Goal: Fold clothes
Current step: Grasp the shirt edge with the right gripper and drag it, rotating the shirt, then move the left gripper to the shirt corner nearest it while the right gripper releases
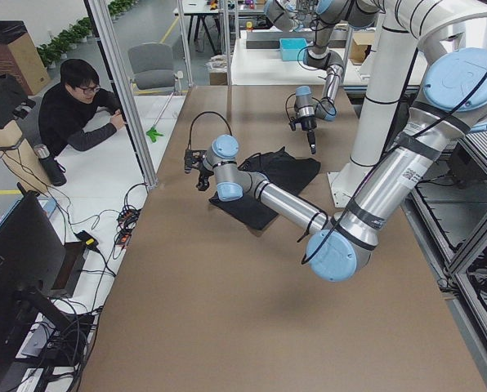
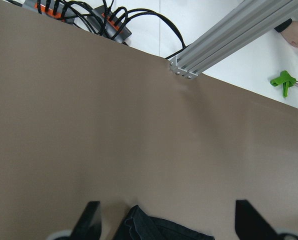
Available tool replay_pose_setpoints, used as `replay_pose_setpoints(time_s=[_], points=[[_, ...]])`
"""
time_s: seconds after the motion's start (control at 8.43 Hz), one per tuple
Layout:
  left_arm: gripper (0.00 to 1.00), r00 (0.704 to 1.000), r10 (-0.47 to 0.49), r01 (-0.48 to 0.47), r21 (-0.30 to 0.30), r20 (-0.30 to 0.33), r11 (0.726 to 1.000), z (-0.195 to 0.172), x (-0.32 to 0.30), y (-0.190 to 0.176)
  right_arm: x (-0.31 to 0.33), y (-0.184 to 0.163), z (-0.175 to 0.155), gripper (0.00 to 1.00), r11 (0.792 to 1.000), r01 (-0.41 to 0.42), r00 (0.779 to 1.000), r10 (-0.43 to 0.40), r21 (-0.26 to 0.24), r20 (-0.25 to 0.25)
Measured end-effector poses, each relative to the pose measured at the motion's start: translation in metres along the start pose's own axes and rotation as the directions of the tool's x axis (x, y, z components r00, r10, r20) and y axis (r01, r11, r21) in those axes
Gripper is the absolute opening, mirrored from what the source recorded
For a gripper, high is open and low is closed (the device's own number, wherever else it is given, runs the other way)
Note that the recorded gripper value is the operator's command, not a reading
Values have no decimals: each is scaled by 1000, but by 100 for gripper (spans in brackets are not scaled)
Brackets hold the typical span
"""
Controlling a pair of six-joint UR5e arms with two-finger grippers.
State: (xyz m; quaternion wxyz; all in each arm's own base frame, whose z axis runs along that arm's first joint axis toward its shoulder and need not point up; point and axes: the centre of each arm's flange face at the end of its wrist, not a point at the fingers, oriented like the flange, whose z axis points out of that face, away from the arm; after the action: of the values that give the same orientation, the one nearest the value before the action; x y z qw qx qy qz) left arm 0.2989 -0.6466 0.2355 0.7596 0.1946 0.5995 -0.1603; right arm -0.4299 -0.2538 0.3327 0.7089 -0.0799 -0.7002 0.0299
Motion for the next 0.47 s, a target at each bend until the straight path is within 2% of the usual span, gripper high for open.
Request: replay_pose_setpoints(time_s=[0.24, 0.47], points=[[94, 1000, -7, 7, -8, -3, 1000, -3, -4, 7, 15, -32, -17, 94, 991, -6, 1000, 9, 134, -20], [94, 1000, -10, 10, -49, -5, 999, -9, -24, 51, 26, -86, -51, 94, 963, -23, 999, 35, 267, -38]])
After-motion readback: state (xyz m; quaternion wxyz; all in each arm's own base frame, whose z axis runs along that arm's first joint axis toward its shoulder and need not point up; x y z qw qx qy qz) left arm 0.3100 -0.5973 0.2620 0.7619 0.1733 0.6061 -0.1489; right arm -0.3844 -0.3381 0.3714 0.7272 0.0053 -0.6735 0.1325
